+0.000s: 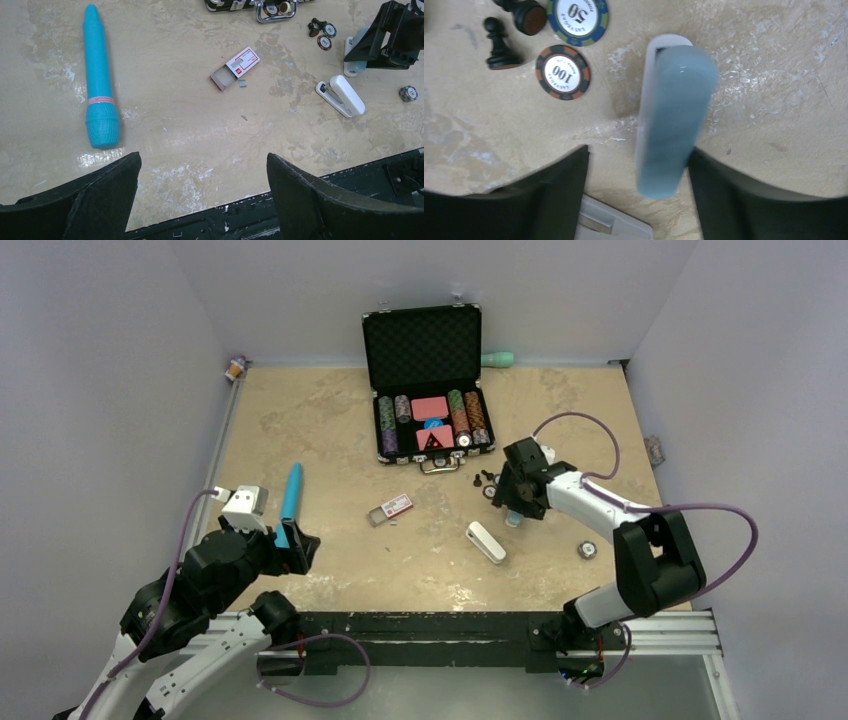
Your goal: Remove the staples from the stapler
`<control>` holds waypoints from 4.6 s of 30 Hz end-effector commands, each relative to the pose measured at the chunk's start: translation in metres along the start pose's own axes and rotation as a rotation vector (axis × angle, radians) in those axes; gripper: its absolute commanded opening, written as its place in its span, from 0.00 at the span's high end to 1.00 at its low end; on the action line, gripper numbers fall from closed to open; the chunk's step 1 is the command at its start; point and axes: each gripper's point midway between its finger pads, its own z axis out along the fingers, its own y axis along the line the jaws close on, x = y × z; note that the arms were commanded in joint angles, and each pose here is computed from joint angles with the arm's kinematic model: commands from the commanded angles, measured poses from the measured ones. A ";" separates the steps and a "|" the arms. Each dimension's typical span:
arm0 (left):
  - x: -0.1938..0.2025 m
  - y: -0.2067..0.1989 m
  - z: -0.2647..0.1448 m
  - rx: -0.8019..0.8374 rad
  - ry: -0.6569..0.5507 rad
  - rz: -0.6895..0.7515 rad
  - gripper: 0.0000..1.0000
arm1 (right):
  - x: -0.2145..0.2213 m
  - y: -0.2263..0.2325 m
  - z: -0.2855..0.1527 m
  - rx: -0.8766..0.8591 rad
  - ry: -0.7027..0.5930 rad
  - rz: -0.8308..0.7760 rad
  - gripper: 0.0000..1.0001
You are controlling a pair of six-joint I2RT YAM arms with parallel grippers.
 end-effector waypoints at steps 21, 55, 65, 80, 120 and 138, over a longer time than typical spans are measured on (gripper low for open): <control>-0.010 -0.002 0.002 0.003 -0.044 0.000 0.02 | 0.005 0.106 -0.129 -0.459 -0.331 -0.291 0.01; -0.009 -0.004 0.007 -0.005 -0.021 0.017 0.02 | 0.102 0.083 -0.077 -0.198 -0.124 -0.279 0.04; -0.009 -0.004 0.007 -0.004 -0.025 0.015 0.02 | 0.094 0.061 -0.070 -0.085 -0.169 -0.180 0.01; -0.009 -0.003 0.007 -0.005 -0.026 0.013 0.01 | 0.096 0.060 -0.052 -0.010 -0.174 -0.142 0.05; -0.010 -0.004 0.006 0.001 -0.031 0.011 0.01 | 0.134 0.037 -0.040 0.053 -0.049 -0.178 0.47; -0.010 -0.003 0.005 0.000 -0.033 0.009 0.02 | 0.127 0.049 -0.052 -0.024 -0.061 -0.067 0.42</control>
